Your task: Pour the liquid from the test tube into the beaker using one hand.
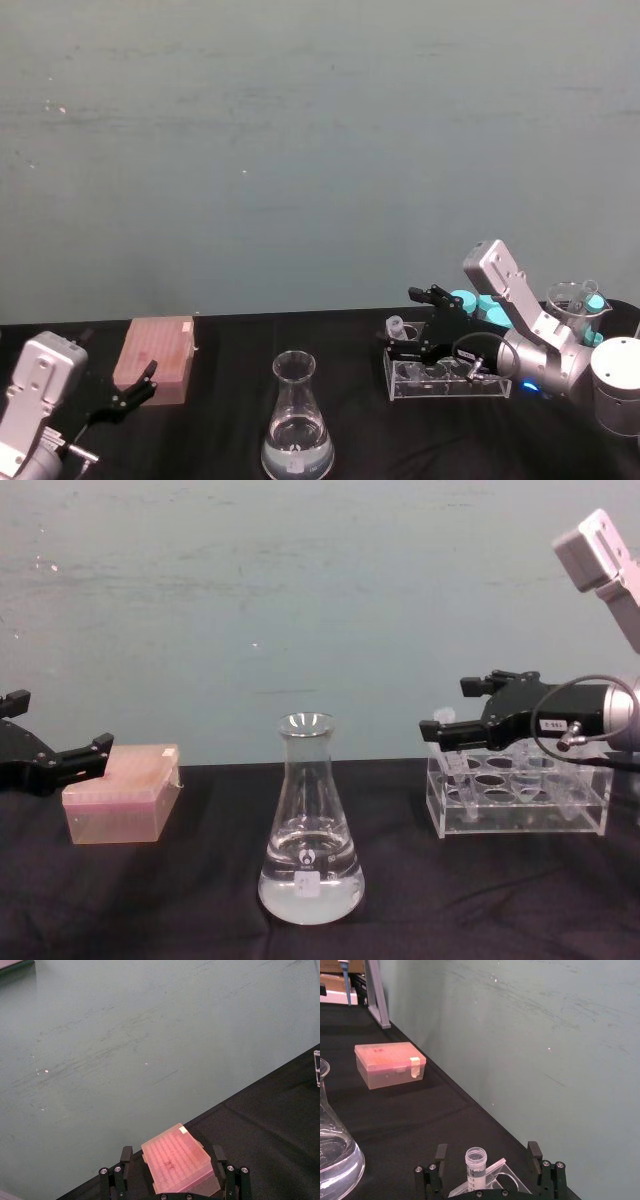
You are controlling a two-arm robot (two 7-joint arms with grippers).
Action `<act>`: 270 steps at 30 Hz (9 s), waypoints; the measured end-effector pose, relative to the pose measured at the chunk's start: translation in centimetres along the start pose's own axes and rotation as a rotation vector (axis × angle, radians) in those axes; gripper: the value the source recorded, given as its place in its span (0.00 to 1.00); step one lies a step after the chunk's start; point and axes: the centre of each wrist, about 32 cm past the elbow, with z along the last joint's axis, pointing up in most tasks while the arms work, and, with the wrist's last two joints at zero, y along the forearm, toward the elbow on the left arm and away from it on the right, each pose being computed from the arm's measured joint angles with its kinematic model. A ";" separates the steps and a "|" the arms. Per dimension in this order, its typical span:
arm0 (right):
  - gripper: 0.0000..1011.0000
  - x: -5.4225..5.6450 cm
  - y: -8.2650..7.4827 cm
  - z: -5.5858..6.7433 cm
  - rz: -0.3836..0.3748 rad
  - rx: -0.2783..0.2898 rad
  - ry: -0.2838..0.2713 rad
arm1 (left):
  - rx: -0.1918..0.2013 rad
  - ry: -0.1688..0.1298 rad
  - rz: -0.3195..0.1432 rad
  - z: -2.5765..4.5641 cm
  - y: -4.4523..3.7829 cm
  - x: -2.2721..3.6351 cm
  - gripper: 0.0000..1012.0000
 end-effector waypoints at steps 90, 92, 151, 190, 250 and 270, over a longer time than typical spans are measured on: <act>0.21 0.1 1.0 -0.7 0.023 -0.059 0.006 | 0.000 0.000 0.000 0.00 0.00 0.00 0.99; 0.21 0.1 1.0 -0.7 0.023 -0.059 0.006 | 0.000 0.000 0.000 0.00 0.00 0.00 0.99; 0.21 -3.7 0.7 6.3 0.023 0.106 -0.549 | 0.000 0.000 0.000 0.00 0.00 0.00 0.99; 0.21 -8.1 1.5 6.7 0.075 0.156 -0.883 | 0.000 0.000 0.000 0.00 0.00 0.00 0.99; 0.21 -8.9 1.9 6.3 0.013 0.172 -1.140 | 0.000 0.000 0.000 0.00 0.00 0.00 0.99; 0.21 -9.0 2.0 6.1 0.019 0.188 -1.216 | 0.000 0.000 0.000 0.00 0.00 0.00 0.99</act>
